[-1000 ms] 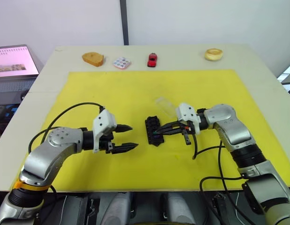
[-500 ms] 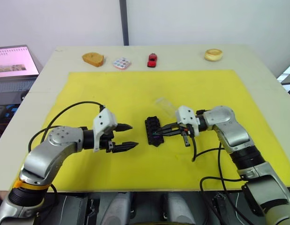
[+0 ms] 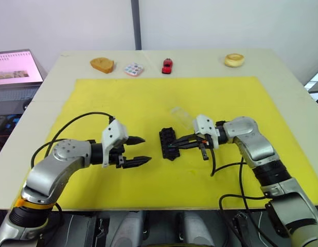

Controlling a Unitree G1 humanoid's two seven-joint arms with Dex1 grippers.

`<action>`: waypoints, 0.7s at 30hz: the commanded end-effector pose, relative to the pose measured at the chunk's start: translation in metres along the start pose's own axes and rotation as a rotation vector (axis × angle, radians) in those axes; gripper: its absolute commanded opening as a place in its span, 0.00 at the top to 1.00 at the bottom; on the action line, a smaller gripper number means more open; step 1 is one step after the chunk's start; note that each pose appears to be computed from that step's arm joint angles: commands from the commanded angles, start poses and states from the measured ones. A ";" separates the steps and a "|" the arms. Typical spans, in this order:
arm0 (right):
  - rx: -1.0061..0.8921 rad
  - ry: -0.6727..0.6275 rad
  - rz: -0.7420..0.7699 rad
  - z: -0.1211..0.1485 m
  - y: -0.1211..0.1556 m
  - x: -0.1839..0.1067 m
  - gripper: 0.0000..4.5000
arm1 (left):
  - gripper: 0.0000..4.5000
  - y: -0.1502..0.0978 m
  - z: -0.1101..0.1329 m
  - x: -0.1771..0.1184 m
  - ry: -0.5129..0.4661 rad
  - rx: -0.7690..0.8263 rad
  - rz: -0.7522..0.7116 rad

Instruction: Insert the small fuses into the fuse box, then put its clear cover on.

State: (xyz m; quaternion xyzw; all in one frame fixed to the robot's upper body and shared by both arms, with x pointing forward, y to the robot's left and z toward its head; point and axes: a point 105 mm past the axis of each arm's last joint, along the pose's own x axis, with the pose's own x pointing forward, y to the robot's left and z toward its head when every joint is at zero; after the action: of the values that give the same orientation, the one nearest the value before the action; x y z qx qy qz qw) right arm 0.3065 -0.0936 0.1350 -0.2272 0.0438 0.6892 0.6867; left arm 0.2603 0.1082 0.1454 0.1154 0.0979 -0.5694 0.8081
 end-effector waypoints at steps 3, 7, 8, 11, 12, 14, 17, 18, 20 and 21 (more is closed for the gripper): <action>-0.019 0.011 -0.012 0.000 0.001 -0.002 0.81 | 0.22 0.000 0.002 -0.001 -0.007 0.032 -0.003; -0.026 -0.018 -0.044 0.007 -0.005 -0.006 0.71 | 0.22 0.000 0.000 -0.001 -0.008 0.031 0.001; -0.029 -0.028 -0.054 0.010 -0.006 -0.007 0.71 | 0.22 0.001 0.000 -0.001 -0.009 0.031 0.003; -0.029 -0.056 -0.074 0.019 -0.009 -0.010 0.71 | 0.22 0.001 0.000 -0.002 -0.017 0.024 0.011; -0.025 -0.062 -0.078 0.021 -0.009 -0.011 0.71 | 0.22 0.001 -0.001 -0.002 -0.019 0.021 0.012; -0.006 -0.073 -0.068 0.025 -0.007 -0.015 0.71 | 0.22 0.000 -0.001 -0.002 -0.018 0.018 0.012; 0.026 -0.081 -0.025 0.034 0.001 -0.020 0.71 | 0.22 0.000 -0.003 -0.002 -0.013 0.014 0.008; 0.034 -0.080 -0.018 0.035 0.003 -0.020 0.71 | 0.22 0.000 -0.003 -0.003 -0.009 0.014 0.004; 0.050 -0.073 -0.018 0.036 0.005 -0.018 0.71 | 0.22 0.001 -0.003 -0.004 0.000 0.017 -0.001; 0.056 -0.069 -0.023 0.035 0.005 -0.018 0.71 | 0.22 0.002 -0.003 -0.004 0.002 0.019 -0.003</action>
State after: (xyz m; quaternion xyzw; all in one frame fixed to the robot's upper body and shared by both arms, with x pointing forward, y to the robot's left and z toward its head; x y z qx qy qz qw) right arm 0.2955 -0.0984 0.1650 -0.1856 0.0478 0.6866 0.7013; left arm 0.2599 0.1118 0.1379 0.1119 0.1034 -0.5682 0.8086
